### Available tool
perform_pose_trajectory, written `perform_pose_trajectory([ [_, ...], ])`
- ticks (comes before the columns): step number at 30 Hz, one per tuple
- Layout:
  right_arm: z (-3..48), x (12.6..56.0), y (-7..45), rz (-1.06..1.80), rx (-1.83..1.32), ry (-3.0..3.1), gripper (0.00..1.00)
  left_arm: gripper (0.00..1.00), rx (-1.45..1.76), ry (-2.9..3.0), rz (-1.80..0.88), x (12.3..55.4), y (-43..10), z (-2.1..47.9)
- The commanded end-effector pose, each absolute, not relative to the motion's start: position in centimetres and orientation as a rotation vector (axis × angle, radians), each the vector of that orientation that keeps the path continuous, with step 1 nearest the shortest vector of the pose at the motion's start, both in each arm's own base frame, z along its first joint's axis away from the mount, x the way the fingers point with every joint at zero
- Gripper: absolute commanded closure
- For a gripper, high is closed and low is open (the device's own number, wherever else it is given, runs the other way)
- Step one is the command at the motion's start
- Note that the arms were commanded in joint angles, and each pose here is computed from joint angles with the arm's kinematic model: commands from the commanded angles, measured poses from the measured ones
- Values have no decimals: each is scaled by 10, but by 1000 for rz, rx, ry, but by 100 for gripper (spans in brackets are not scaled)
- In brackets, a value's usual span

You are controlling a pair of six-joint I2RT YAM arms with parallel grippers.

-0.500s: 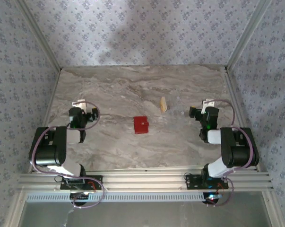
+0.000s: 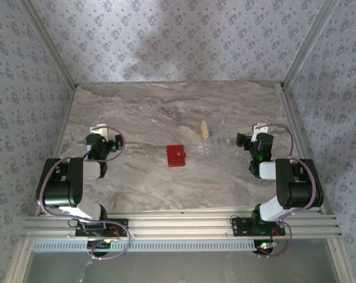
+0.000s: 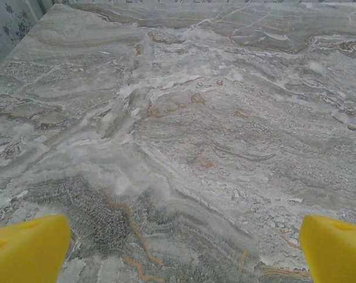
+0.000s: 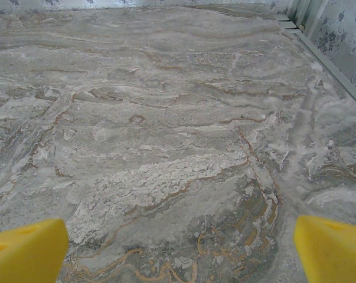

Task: Put the credit cards into the card holder
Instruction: Open the button on the card holder.

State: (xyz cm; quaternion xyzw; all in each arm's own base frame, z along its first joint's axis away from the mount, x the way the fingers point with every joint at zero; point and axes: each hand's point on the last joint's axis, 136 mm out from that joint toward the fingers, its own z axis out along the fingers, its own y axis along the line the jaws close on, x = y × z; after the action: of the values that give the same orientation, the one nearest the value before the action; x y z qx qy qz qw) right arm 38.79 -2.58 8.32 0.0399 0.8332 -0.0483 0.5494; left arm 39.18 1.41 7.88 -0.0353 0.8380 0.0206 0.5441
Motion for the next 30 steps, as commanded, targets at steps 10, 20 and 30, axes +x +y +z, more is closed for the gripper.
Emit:
perform_pose_trajectory([
  [10,86,390,-26,-114,81,1961,0,0,-71,1960,15,398,15,89],
  [20,105,386,-45,-193,194,1954,0,0,-139,1972,112,399,26,108],
  [30,208,356,-38,153,513,1776,0,0,-615,2189,-232,414,4,167],
])
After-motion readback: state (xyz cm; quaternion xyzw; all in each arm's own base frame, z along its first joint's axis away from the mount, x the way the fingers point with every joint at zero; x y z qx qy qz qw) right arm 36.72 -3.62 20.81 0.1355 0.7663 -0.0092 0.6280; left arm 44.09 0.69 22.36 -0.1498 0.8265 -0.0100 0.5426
